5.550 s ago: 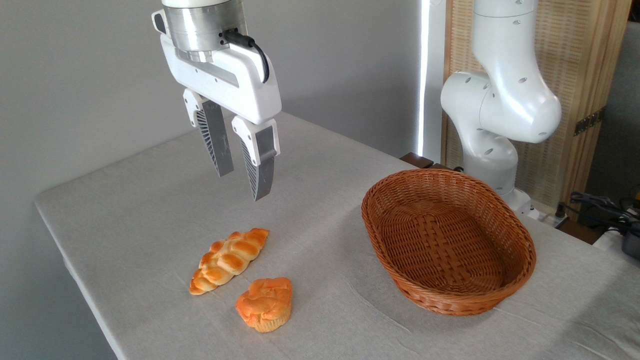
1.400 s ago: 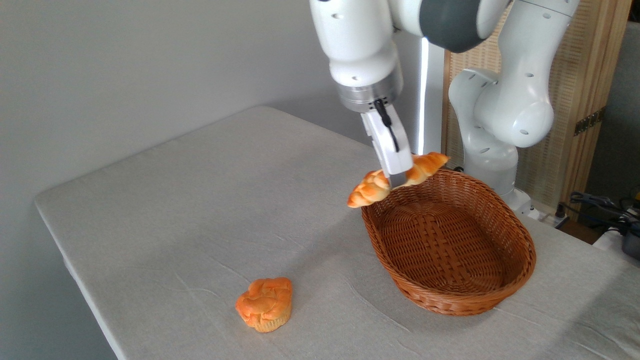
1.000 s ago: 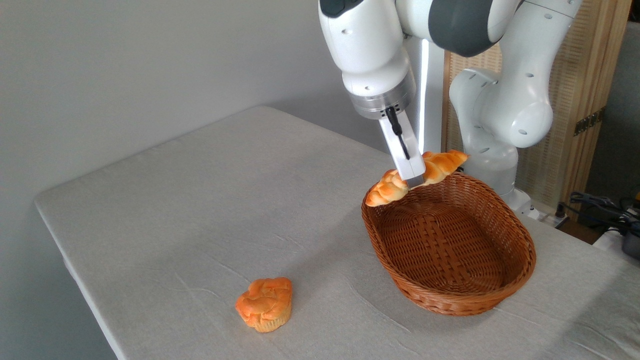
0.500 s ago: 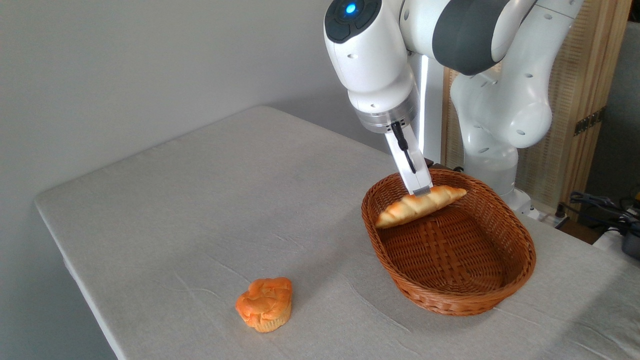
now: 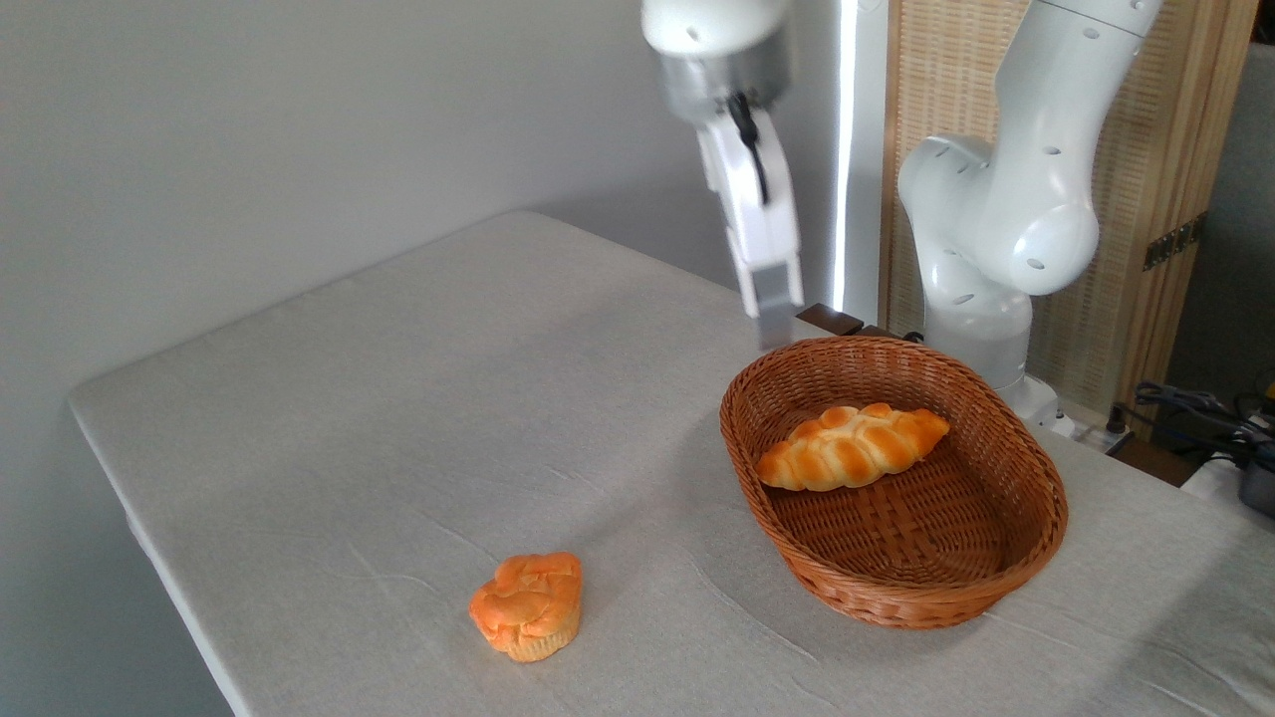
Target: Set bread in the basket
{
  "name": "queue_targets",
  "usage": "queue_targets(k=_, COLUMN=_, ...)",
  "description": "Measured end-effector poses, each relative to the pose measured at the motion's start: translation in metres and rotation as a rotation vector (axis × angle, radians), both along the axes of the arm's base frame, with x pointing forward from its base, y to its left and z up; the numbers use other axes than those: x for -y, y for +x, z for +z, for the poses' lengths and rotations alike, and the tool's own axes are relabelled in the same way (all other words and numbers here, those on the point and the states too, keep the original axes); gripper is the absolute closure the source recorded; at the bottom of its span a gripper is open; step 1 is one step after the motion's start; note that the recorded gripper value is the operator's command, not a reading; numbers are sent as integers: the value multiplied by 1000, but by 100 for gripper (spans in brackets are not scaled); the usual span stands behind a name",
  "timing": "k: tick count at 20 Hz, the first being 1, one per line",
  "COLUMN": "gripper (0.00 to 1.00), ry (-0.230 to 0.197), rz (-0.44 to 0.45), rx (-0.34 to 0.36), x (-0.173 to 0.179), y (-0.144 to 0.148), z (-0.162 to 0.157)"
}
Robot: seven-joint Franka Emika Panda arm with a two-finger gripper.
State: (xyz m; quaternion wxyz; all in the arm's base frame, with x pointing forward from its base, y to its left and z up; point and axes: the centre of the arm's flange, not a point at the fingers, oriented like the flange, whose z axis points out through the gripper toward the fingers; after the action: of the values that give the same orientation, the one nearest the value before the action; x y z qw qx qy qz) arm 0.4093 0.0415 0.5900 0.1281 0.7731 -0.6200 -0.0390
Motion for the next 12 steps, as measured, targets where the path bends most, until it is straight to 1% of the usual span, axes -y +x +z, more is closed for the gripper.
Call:
queue_targets(k=1, gripper=0, ry=1, rz=43, rx=14, x=12, y=9, z=12)
queue_targets(k=2, gripper=0, ry=11, rz=73, rx=23, x=23, y=18, z=19)
queue_targets(k=6, gripper=0, ry=88, rz=110, rx=58, x=70, y=55, z=35)
queue_targets(k=7, gripper=0, ry=94, rz=125, rx=67, x=80, y=64, z=38)
queue_targets(k=9, gripper=0, ry=87, rz=179, rx=82, x=90, y=81, z=44)
queue_targets(k=12, gripper=0, ry=95, rz=319, rx=118, x=99, y=104, z=50)
